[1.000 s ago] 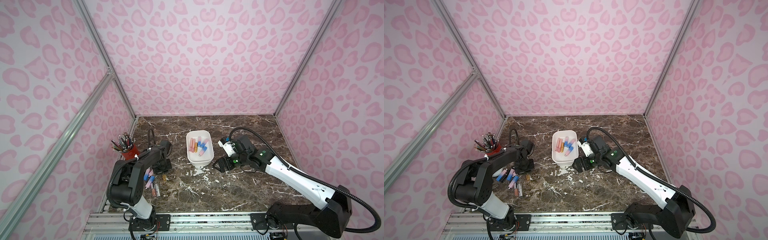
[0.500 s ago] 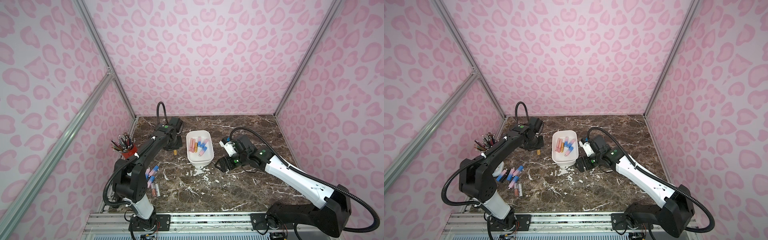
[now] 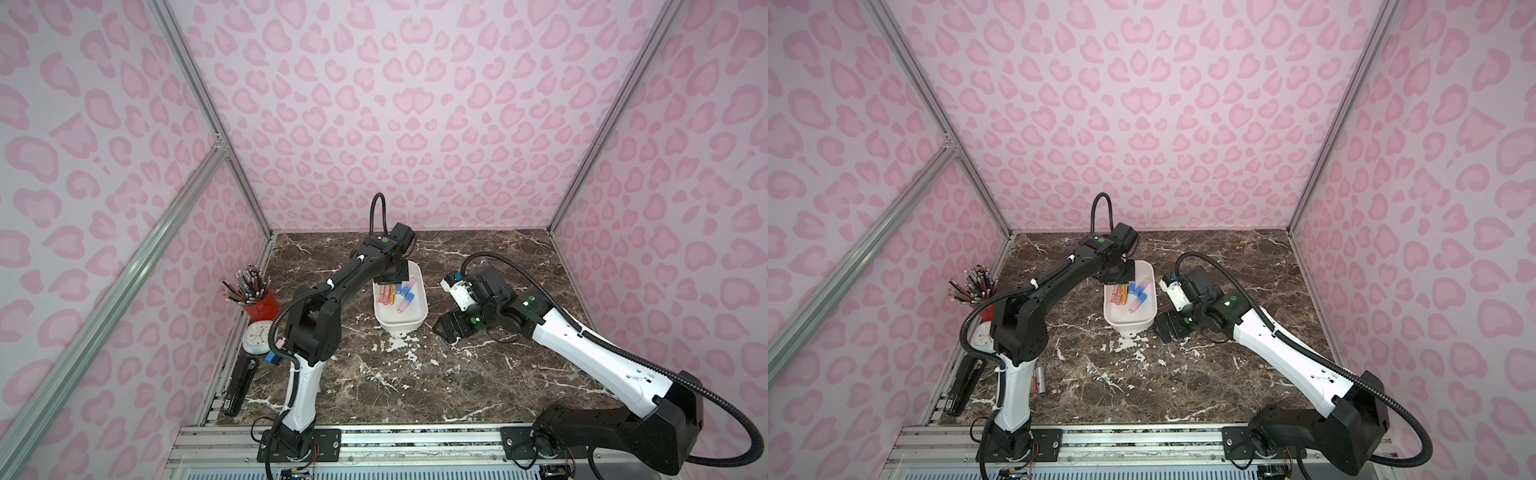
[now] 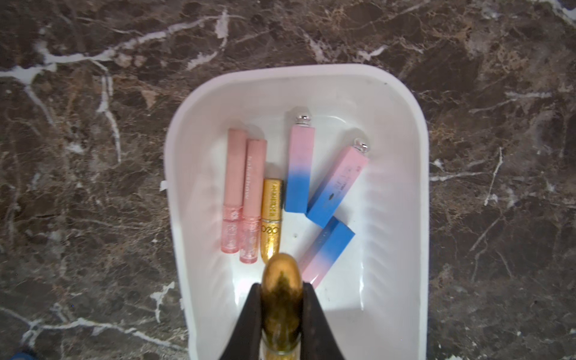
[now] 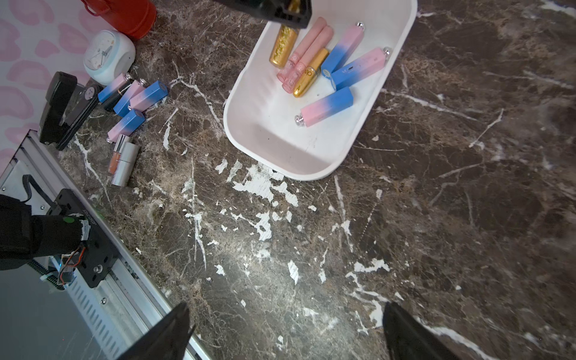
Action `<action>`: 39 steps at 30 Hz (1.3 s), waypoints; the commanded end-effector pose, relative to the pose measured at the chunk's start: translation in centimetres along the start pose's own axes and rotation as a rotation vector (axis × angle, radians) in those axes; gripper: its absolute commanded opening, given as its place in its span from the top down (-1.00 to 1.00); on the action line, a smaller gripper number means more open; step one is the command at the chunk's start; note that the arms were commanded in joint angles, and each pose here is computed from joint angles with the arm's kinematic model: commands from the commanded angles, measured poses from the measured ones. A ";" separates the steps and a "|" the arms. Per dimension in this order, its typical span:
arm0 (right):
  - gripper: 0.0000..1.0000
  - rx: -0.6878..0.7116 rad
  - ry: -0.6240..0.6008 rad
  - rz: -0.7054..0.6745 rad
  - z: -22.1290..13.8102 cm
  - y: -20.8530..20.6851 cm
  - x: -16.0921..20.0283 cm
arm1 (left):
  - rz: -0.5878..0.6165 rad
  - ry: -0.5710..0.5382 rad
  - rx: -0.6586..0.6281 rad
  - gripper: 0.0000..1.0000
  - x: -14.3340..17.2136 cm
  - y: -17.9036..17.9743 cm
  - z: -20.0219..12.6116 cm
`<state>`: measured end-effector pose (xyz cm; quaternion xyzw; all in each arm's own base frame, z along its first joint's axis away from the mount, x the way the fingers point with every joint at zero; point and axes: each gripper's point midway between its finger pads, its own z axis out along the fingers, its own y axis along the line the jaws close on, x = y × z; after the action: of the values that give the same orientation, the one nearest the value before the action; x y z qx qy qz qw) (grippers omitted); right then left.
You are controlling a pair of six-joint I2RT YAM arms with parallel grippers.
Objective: Put the lipstick into the storage box
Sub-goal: Place the lipstick in the storage box.
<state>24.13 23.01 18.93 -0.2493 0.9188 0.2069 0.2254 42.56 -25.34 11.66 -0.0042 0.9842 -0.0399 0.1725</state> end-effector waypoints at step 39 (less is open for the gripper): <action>-0.98 0.041 -0.039 0.047 -2.0 -1.8 0.2 | 0.001 0.003 0.059 0.18 1.3 -2.4 1.0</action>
<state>24.27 20.27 19.72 -0.2092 0.9255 0.1969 0.2470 41.91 -29.41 8.25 0.0108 0.9854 -0.0856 0.1469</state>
